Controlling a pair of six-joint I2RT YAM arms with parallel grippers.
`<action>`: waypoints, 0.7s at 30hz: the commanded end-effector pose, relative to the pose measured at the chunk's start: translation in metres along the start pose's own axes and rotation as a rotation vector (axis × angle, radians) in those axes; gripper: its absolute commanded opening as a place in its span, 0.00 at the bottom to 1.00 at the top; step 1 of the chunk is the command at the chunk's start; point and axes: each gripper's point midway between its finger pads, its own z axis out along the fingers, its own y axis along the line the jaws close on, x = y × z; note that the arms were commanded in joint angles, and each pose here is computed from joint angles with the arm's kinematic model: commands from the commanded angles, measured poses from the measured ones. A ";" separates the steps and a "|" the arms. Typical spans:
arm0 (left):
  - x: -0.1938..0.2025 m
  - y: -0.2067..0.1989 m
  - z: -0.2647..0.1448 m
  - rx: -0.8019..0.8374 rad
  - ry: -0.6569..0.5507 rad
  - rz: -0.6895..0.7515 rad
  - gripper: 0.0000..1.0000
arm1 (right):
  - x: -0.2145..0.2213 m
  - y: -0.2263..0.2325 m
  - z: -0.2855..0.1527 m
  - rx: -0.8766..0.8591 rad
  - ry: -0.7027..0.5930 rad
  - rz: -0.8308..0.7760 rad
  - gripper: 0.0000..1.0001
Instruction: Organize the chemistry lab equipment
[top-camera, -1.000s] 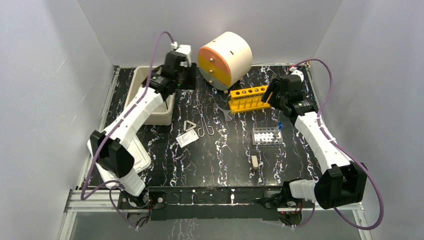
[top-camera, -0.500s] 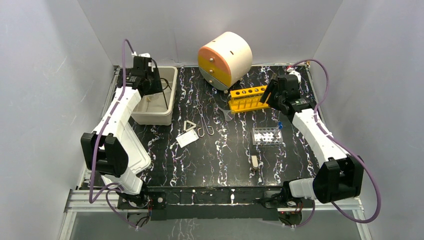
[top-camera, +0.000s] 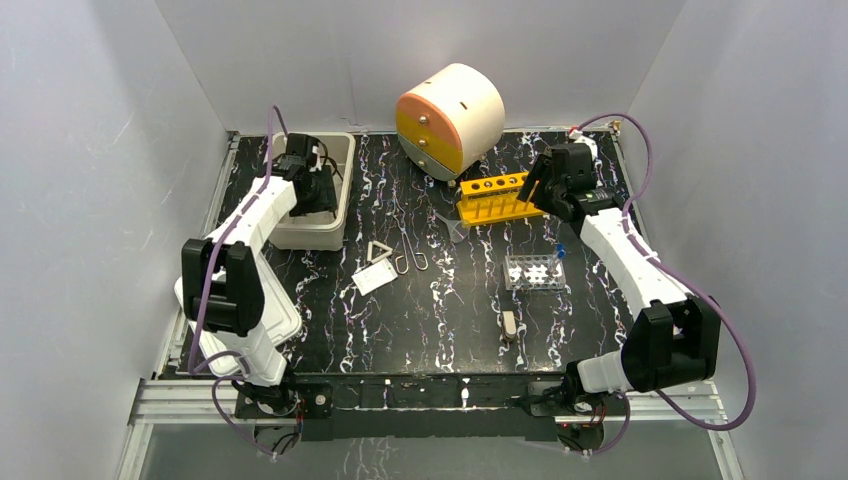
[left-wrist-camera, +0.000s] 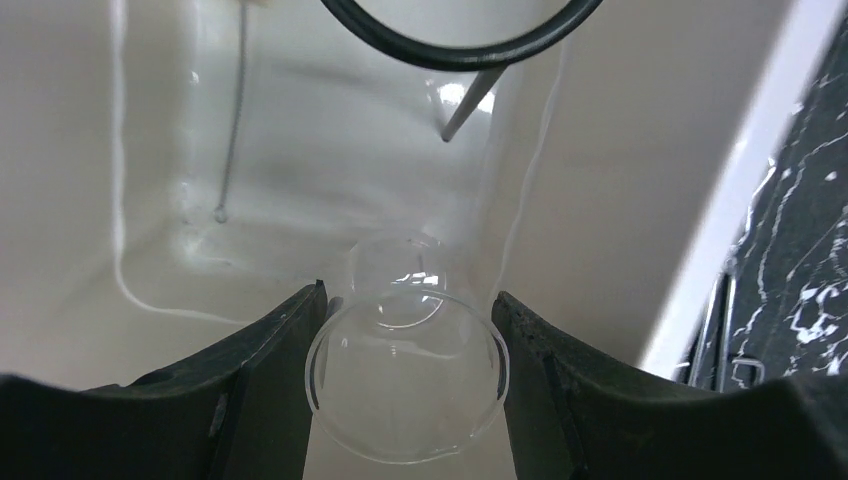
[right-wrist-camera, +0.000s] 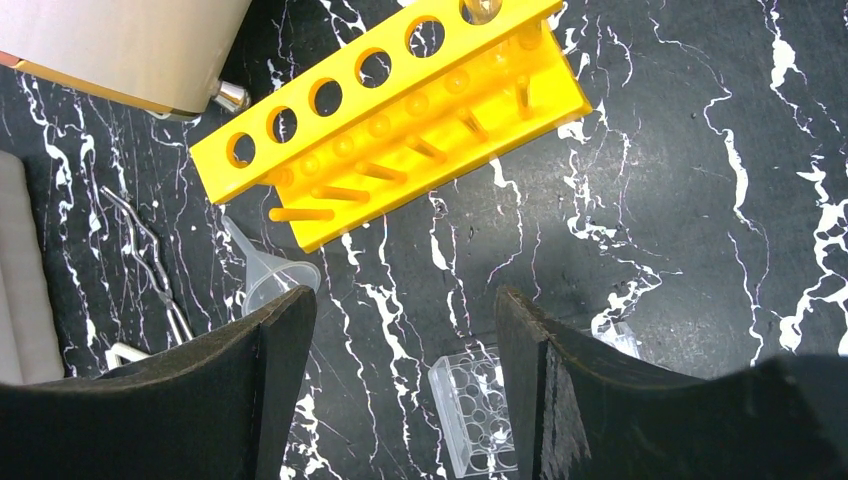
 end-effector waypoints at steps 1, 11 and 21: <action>0.009 -0.007 0.010 0.060 0.033 0.009 0.41 | -0.034 0.013 -0.005 -0.030 -0.095 0.006 0.74; 0.006 -0.032 0.027 0.167 0.055 -0.032 0.41 | -0.031 0.015 -0.003 -0.043 -0.084 0.010 0.74; 0.000 -0.042 0.036 0.190 0.050 -0.101 0.45 | -0.027 0.017 -0.002 -0.057 -0.072 0.016 0.74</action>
